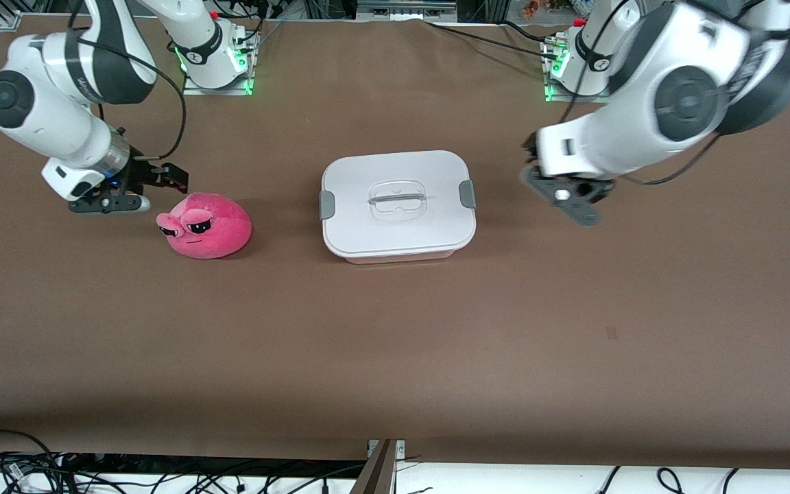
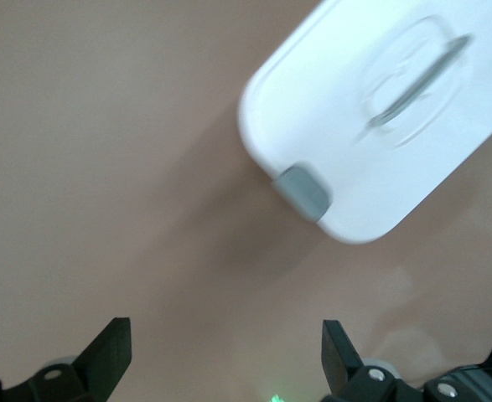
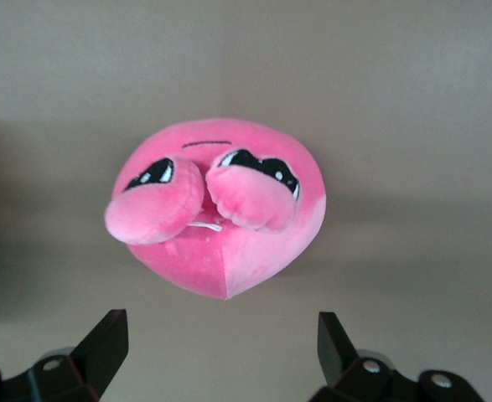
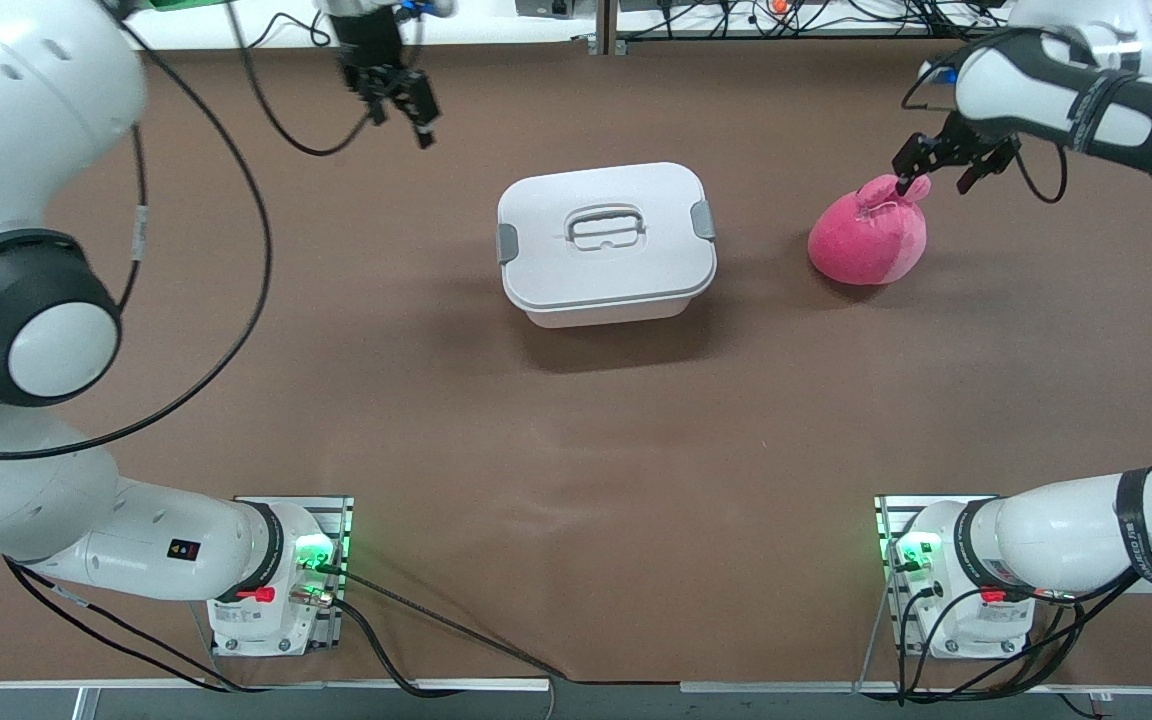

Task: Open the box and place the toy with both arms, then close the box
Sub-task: 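Reach the right gripper to the pink plush while the left gripper reaches the lid, then grasp the plush with the right gripper while the left gripper lifts the lid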

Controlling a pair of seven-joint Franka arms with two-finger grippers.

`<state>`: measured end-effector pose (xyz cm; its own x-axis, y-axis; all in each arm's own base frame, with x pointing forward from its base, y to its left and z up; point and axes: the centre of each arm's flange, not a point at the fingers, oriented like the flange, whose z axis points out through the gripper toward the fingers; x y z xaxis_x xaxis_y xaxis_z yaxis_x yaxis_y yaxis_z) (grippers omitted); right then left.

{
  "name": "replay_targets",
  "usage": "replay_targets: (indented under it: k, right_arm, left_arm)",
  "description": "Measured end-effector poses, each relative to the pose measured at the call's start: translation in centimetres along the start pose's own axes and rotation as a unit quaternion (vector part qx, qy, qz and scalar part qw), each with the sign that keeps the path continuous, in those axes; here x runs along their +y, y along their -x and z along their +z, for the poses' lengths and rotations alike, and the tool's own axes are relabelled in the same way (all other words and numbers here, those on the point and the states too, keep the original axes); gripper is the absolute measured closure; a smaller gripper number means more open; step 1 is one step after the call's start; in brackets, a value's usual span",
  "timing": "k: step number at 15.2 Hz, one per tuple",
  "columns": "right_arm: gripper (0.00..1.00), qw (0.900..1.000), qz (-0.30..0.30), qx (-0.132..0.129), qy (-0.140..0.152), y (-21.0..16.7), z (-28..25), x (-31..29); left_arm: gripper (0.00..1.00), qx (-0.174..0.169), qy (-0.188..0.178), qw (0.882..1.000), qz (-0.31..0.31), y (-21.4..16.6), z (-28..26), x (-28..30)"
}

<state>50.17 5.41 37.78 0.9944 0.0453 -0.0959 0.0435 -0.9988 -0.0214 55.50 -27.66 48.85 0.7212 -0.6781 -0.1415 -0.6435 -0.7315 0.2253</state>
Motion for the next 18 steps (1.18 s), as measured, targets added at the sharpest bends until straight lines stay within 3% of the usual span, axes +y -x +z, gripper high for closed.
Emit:
replay_targets:
  k: [4, 7, 12, 15, 16, 18]
  right_arm:
    - [0.00, 1.000, -0.001, -0.003, 0.001, 0.5, 2.5, -0.1]
    - [0.00, 1.000, -0.007, 0.006, 0.002, -0.1, 3.8, -0.7]
    - [0.00, 1.000, -0.018, 0.021, 0.002, -1.4, 6.7, -1.8]
    - [0.02, 0.999, -0.028, 0.028, 0.001, -2.1, 8.5, -2.1]
    - [0.07, 0.999, -0.030, 0.029, 0.001, -2.2, 8.8, -2.1]
    - [0.28, 0.999, -0.031, 0.030, 0.001, -2.3, 8.9, -2.1]
  left_arm:
    - [0.00, 0.055, -0.014, 0.987, 0.149, -7.8, 6.6, 5.7]
    - [0.00, 0.054, -0.012, 0.973, 0.226, -10.3, 11.0, 8.3]
    - [0.00, 0.042, -0.048, 0.956, 0.287, -11.5, 13.6, 13.8]
    - [0.05, 0.044, -0.049, 0.954, 0.293, -12.0, 15.0, 14.4]
    - [0.06, 0.046, -0.049, 0.954, 0.292, -12.3, 15.5, 14.2]
    - [0.25, 0.048, -0.050, 0.953, 0.295, -12.5, 16.0, 14.3]
